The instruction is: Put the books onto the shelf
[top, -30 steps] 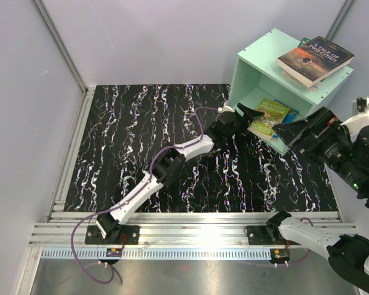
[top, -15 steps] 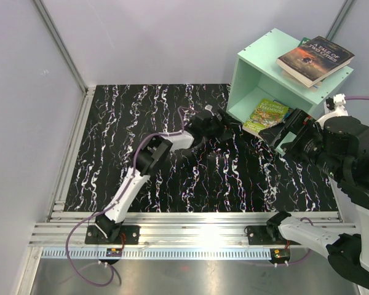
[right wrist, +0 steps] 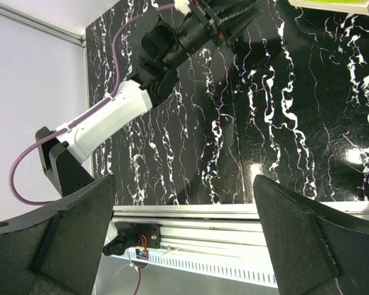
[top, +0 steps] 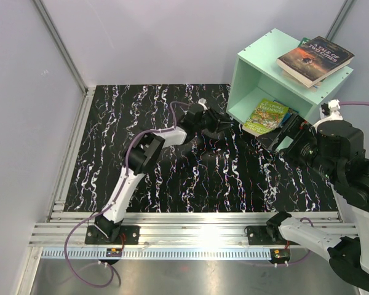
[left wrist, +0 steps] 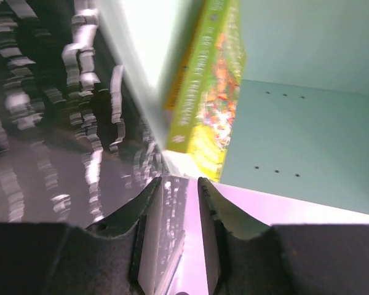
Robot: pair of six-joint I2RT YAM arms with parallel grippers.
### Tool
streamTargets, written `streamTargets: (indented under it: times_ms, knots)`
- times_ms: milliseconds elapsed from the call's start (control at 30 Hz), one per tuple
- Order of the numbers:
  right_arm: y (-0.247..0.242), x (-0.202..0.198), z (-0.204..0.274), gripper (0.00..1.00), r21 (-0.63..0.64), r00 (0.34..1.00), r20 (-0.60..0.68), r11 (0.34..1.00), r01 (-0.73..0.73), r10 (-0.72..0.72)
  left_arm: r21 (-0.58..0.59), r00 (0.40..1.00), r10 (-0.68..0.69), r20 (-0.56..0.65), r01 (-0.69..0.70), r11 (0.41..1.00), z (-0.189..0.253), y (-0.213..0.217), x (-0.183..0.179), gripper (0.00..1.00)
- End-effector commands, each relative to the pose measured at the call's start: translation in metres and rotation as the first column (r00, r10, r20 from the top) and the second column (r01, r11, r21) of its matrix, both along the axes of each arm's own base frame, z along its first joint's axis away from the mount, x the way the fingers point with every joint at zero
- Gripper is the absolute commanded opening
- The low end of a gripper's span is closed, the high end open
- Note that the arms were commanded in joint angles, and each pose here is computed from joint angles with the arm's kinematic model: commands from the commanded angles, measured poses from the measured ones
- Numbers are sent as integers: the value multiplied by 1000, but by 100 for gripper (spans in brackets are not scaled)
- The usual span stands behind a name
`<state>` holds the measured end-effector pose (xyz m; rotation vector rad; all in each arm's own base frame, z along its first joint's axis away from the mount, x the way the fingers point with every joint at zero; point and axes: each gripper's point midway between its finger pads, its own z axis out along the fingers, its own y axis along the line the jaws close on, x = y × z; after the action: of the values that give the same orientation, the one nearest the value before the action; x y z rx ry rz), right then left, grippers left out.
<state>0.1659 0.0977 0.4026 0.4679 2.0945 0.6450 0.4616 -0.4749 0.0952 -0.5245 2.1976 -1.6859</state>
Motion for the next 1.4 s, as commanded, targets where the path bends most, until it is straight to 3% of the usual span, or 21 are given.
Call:
streamTargets:
  times_ms: [0, 200, 467, 867, 1367]
  knots:
    - [-5, -7, -10, 100, -15, 999, -46, 1000, 20, -20, -92, 995, -42, 96, 51, 994, 51, -24, 4, 31]
    - [-11, -9, -11, 100, -29, 998, -50, 999, 39, -41, -118, 993, -75, 95, 86, 989, 57, -52, 5, 30]
    - [-15, -7, -11, 100, -59, 997, -49, 997, 49, -52, -98, 990, -106, 94, 116, 988, 60, -54, -5, 23]
    - [-18, -6, -13, 100, -101, 998, -49, 994, 42, -47, 45, 981, -171, 90, 167, 985, 38, -46, -32, 21]
    - [-28, -6, -12, 100, -172, 998, -43, 984, 41, -49, 21, 996, -71, 53, 70, 997, 20, -73, 8, 21]
